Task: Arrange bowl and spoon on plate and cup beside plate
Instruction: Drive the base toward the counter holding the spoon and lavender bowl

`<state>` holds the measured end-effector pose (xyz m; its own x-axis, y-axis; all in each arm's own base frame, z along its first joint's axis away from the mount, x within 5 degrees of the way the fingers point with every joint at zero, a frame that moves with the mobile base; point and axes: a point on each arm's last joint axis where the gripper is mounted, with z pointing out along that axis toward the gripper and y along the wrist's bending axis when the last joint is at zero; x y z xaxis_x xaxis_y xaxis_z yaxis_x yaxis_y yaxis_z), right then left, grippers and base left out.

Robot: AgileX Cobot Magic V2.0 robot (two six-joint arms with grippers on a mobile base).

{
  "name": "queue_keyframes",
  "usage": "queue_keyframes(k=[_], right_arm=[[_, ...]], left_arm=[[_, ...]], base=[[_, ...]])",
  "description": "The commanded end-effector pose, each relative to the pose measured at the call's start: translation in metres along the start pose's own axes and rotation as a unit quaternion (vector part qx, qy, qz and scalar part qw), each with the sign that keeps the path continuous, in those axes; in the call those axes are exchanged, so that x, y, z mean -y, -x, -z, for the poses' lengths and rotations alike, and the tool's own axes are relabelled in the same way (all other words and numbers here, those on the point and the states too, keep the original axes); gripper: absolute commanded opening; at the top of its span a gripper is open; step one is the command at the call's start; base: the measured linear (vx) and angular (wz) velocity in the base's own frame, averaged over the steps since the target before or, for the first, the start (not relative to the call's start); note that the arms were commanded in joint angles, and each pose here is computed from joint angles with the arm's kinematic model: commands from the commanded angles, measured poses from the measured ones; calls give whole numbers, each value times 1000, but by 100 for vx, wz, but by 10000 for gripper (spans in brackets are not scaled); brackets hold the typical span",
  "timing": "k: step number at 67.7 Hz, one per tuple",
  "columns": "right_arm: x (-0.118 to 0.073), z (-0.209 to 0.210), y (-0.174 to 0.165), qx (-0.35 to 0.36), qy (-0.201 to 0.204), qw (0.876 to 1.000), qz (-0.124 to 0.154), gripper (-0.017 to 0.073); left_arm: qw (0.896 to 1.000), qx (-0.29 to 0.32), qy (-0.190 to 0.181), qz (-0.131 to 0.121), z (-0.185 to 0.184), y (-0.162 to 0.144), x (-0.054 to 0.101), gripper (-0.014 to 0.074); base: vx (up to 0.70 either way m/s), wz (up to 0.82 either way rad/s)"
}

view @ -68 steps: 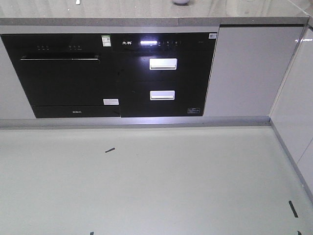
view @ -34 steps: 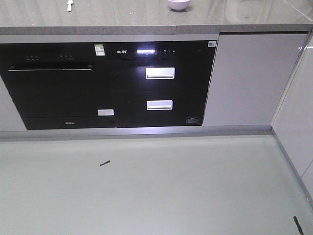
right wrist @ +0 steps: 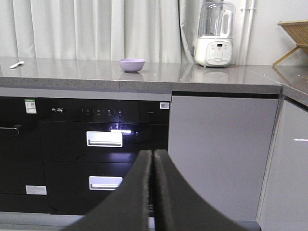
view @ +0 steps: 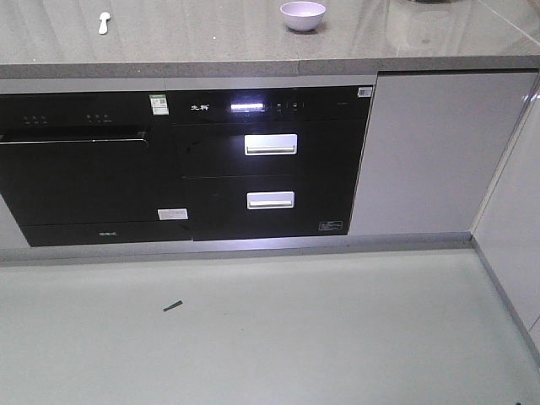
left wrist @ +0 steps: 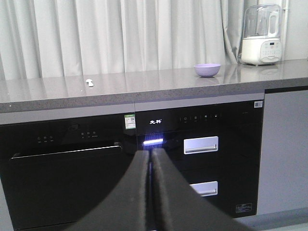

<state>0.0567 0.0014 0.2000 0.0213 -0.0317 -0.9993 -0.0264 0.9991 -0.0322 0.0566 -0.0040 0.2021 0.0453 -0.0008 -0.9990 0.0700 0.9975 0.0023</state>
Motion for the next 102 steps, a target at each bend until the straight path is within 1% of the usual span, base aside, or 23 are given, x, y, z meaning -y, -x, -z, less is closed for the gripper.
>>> queue_keyframes(k=[1,102], right_arm=[[0,1,6,43,-2,999,5,-1],[0,1,6,43,-2,999,5,-1]], left_arm=[[999,51,1,6,2,15,0,-8],[999,51,1,6,2,15,0,-8]], base=[[17,3],[16,2]])
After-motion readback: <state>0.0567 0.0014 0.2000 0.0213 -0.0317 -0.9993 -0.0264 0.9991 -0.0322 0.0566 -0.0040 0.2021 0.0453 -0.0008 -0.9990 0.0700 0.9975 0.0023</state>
